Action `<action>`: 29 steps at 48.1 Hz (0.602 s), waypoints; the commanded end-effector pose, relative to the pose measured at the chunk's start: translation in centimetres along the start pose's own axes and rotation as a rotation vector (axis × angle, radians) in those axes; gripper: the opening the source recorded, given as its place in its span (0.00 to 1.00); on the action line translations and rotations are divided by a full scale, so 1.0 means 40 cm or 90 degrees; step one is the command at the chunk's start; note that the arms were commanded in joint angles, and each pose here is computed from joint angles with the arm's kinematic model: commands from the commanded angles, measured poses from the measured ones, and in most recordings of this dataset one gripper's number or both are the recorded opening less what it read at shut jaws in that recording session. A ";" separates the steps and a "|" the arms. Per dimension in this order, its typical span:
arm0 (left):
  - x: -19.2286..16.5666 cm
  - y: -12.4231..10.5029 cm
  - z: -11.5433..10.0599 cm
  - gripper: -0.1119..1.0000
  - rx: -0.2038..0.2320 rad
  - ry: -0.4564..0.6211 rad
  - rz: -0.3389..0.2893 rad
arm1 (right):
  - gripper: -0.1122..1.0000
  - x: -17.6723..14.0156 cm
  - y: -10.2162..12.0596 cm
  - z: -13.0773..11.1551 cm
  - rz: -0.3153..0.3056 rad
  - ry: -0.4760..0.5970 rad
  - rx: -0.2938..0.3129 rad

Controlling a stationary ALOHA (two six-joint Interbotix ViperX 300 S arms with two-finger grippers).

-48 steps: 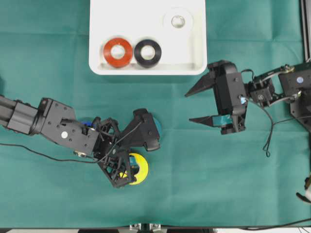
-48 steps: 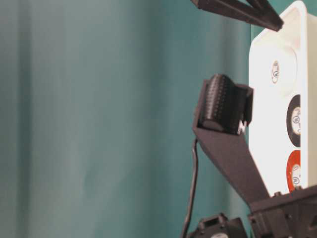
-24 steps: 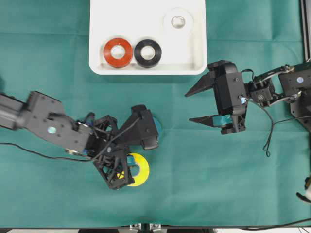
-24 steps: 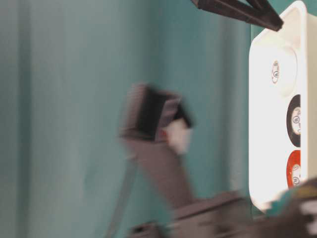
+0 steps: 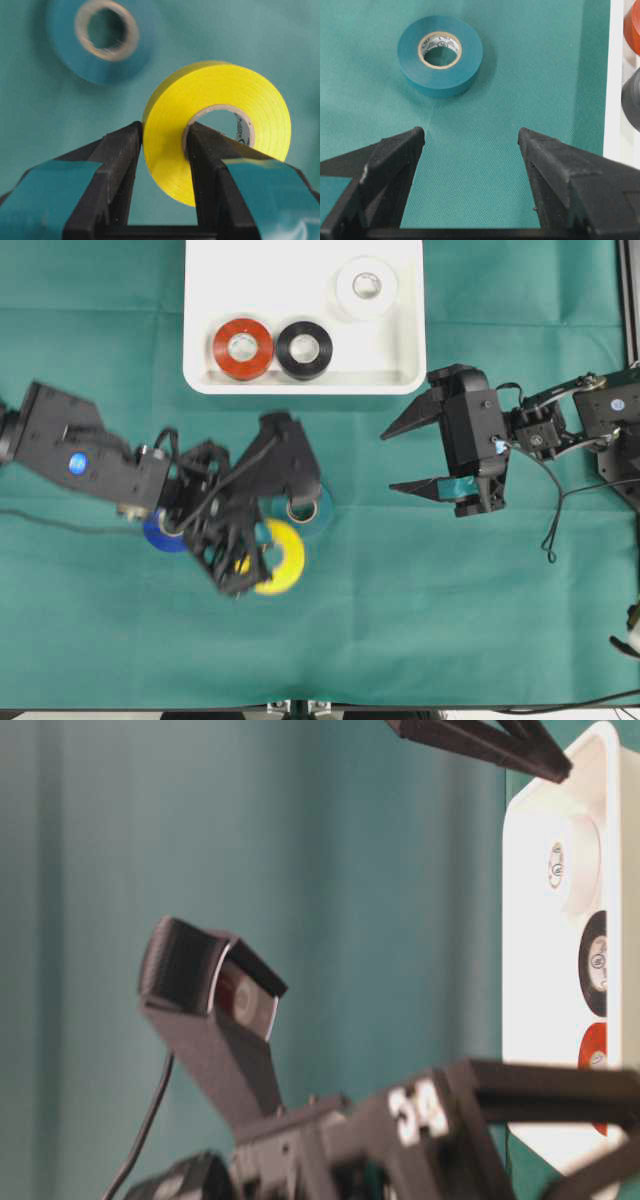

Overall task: Put the tape alternately from left to right into the white case.
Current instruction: 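Carry the yellow roll into the tray and release it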

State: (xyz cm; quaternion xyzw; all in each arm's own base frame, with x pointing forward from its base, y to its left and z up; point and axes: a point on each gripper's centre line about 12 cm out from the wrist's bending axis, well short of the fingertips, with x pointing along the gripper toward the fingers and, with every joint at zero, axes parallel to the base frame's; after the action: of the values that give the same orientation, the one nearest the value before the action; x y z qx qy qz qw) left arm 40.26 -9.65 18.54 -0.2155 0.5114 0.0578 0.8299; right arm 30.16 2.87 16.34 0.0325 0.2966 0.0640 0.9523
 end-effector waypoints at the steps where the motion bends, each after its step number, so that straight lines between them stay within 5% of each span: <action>1: -0.045 0.022 0.056 0.07 0.002 -0.040 -0.007 | 0.82 -0.008 0.005 0.026 0.005 -0.024 -0.002; 16: -0.060 0.184 0.148 0.07 0.070 -0.068 0.050 | 0.82 -0.007 0.005 0.029 0.005 -0.025 -0.002; 29: -0.092 0.331 0.223 0.07 0.056 -0.098 0.097 | 0.82 -0.006 0.006 0.038 0.006 -0.031 -0.001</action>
State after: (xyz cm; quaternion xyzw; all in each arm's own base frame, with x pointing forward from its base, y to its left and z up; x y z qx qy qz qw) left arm 41.26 4.76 18.77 -0.1305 0.4959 0.1031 0.8523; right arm 30.28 2.87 16.53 0.0347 0.2938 0.0635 0.9531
